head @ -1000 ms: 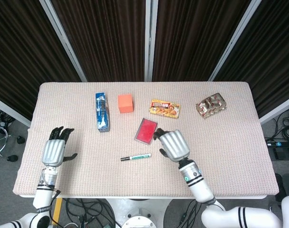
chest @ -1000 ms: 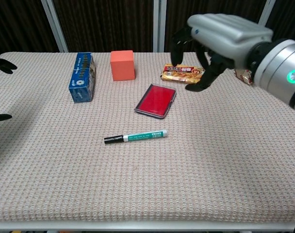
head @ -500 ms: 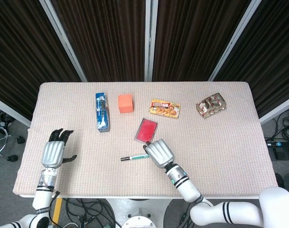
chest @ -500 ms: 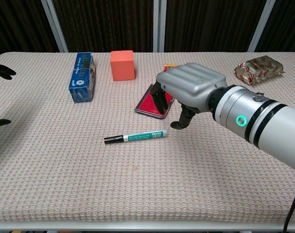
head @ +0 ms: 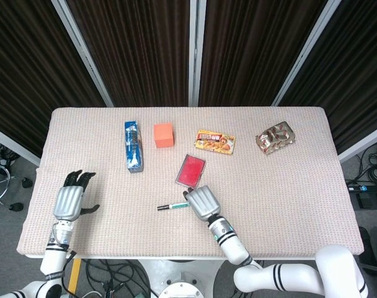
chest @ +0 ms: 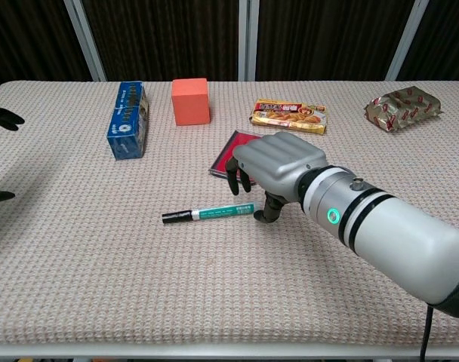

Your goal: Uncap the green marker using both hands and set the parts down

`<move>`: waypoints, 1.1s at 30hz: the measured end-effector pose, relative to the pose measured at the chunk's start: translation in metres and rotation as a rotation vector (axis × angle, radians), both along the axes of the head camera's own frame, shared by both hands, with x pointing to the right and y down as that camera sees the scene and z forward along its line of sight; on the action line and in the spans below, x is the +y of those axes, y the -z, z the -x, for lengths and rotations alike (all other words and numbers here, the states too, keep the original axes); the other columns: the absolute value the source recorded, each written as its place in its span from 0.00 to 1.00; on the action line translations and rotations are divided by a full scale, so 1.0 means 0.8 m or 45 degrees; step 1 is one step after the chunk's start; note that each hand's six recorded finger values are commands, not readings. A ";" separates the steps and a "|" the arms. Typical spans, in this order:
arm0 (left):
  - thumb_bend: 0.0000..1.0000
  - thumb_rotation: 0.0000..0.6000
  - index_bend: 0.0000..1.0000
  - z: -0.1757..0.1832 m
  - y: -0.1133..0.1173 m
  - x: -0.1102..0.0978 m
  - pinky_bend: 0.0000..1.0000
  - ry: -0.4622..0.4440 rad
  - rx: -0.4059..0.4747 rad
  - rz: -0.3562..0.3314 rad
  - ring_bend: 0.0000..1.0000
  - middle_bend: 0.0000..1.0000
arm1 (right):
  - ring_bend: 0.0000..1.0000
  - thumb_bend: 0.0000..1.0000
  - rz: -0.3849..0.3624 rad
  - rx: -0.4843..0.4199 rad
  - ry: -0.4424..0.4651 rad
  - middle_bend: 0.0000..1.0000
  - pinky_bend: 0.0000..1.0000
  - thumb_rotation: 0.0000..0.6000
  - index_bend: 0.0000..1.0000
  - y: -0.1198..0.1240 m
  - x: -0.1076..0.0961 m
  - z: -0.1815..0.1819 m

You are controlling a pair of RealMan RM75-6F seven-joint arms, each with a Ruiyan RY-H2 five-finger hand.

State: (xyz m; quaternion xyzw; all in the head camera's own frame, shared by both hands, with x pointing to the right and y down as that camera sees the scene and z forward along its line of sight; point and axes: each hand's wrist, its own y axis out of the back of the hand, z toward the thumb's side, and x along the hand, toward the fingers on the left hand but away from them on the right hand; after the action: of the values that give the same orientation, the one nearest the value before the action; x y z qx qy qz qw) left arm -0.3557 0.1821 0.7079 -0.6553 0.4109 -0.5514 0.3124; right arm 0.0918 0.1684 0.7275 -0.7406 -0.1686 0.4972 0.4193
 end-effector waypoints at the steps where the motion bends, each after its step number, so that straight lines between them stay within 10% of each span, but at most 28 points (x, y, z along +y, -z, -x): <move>1: 0.03 1.00 0.18 0.000 0.000 0.000 0.10 0.000 0.001 0.001 0.08 0.19 | 0.65 0.19 -0.002 -0.001 -0.001 0.42 0.83 1.00 0.42 -0.001 0.000 0.002; 33: 0.03 1.00 0.20 0.005 -0.009 0.003 0.10 -0.005 0.028 0.040 0.08 0.19 | 0.65 0.24 -0.021 0.093 0.007 0.46 0.83 1.00 0.46 -0.027 0.010 0.027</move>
State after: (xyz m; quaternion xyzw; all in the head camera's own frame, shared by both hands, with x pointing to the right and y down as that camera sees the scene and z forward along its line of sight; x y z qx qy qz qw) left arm -0.3600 0.1844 0.7152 -0.6669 0.4043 -0.5501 0.2987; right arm 0.0702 0.1764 0.7487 -0.7188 -0.1553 0.5215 0.4327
